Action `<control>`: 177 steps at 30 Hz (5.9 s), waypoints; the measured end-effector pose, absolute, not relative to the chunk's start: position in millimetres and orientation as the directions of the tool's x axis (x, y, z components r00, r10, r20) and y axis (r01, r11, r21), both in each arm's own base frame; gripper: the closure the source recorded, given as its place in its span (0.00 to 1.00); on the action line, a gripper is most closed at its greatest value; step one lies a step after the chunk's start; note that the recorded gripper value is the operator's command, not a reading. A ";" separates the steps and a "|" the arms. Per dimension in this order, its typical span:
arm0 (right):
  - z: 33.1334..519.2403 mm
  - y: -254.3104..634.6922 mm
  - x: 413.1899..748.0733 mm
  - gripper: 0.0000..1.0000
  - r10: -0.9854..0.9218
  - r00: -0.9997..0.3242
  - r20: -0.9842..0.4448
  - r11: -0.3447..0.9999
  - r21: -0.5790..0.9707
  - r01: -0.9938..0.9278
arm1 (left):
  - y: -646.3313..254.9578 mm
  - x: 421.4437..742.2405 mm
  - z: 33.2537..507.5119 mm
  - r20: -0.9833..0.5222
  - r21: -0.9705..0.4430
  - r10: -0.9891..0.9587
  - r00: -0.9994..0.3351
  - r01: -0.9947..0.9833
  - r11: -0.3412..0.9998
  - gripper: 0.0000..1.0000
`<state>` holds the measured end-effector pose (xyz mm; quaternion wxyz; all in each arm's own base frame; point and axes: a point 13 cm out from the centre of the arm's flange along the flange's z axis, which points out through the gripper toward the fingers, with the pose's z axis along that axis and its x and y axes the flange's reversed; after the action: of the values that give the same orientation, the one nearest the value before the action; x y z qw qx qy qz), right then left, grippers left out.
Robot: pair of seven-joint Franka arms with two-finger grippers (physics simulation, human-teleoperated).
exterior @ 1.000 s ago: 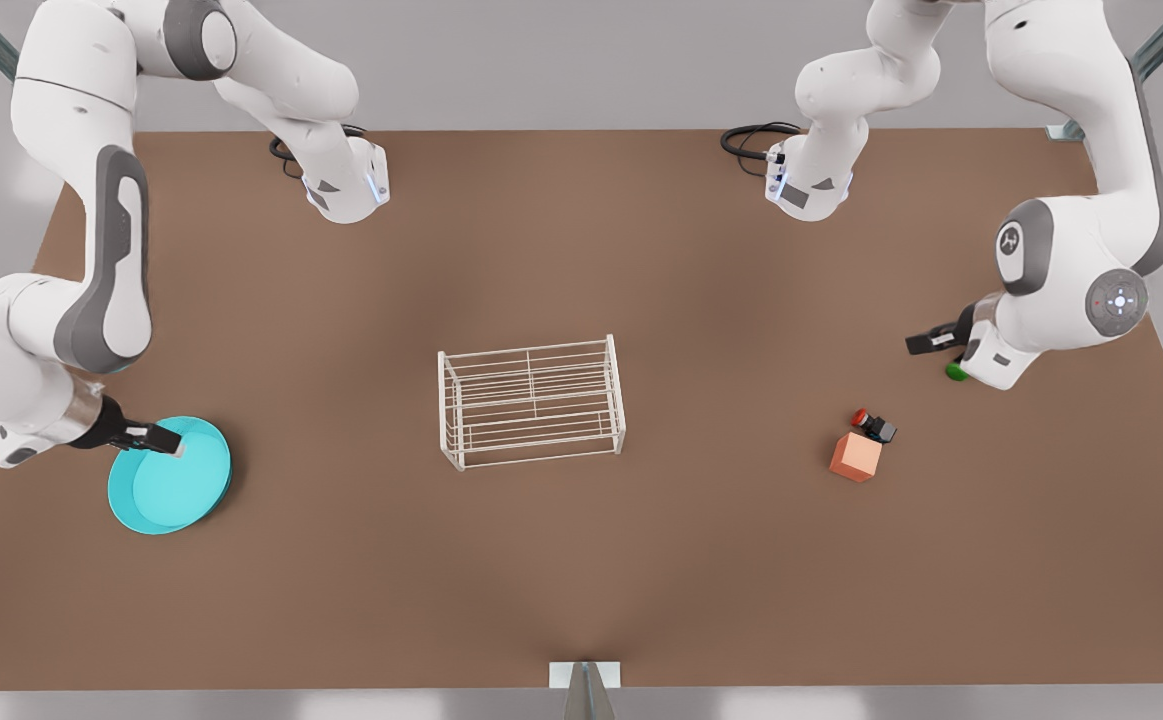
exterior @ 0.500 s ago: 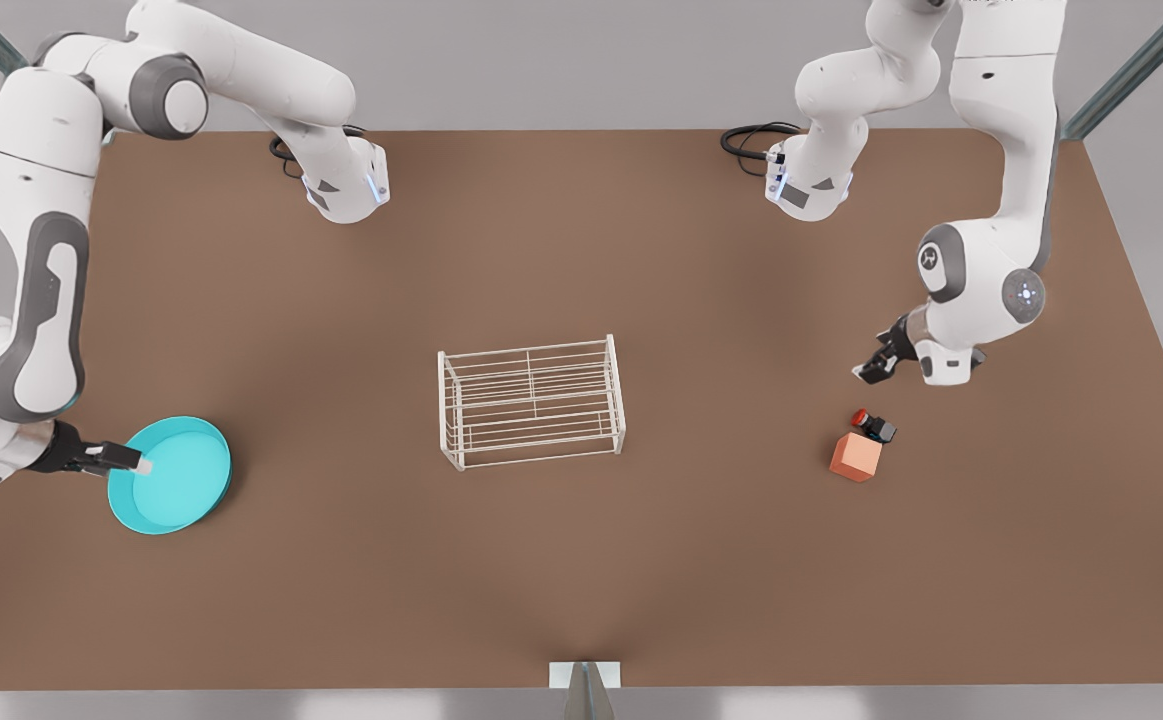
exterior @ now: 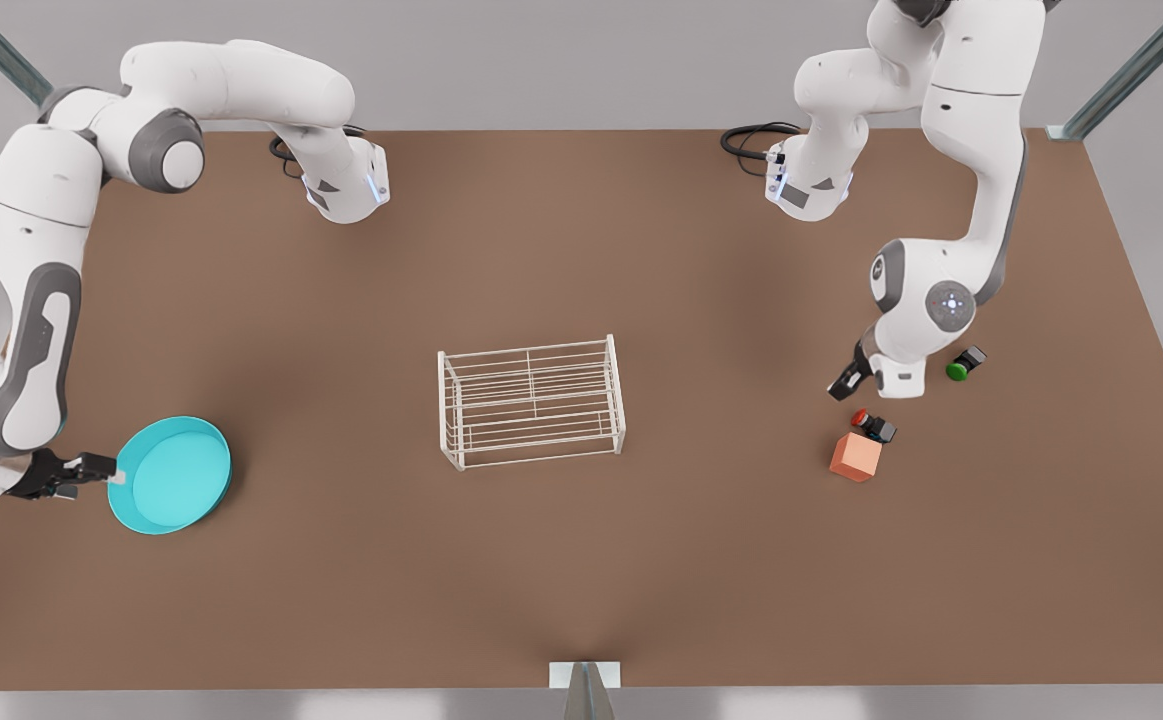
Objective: Place the plate on the shelf with right arm and place the red button switch in the plate with left arm
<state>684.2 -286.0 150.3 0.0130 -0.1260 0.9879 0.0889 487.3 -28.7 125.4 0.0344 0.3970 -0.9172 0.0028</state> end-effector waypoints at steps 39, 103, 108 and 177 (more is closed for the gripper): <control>43.5 -323.6 666.4 0.34 -0.337 -0.940 -0.047 0.918 0.205 -0.340 | 27.3 524.4 46.8 -0.039 -0.114 -0.835 -0.549 -0.828 0.549 0.03; 257.6 122.1 683.6 0.78 -0.685 -0.720 -0.113 0.586 0.502 -0.636 | 64.1 538.3 32.7 -0.112 -0.129 -0.795 -0.597 -0.784 0.607 0.03; 266.9 196.6 659.8 0.78 -0.705 -0.703 -0.095 0.551 0.550 -0.628 | 60.6 539.1 33.2 -0.109 -0.119 -0.785 -0.610 -0.776 0.620 0.03; 371.6 -78.7 623.6 0.00 -0.101 -0.986 0.131 0.995 0.004 -0.101 | -593.4 519.3 268.6 0.230 -0.292 -0.760 -0.608 -0.788 0.542 0.51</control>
<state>623.6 -78.7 371.6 -0.0654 -0.0508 0.9966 -0.0015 519.3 -593.4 268.6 0.0379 0.4413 -0.8772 0.1853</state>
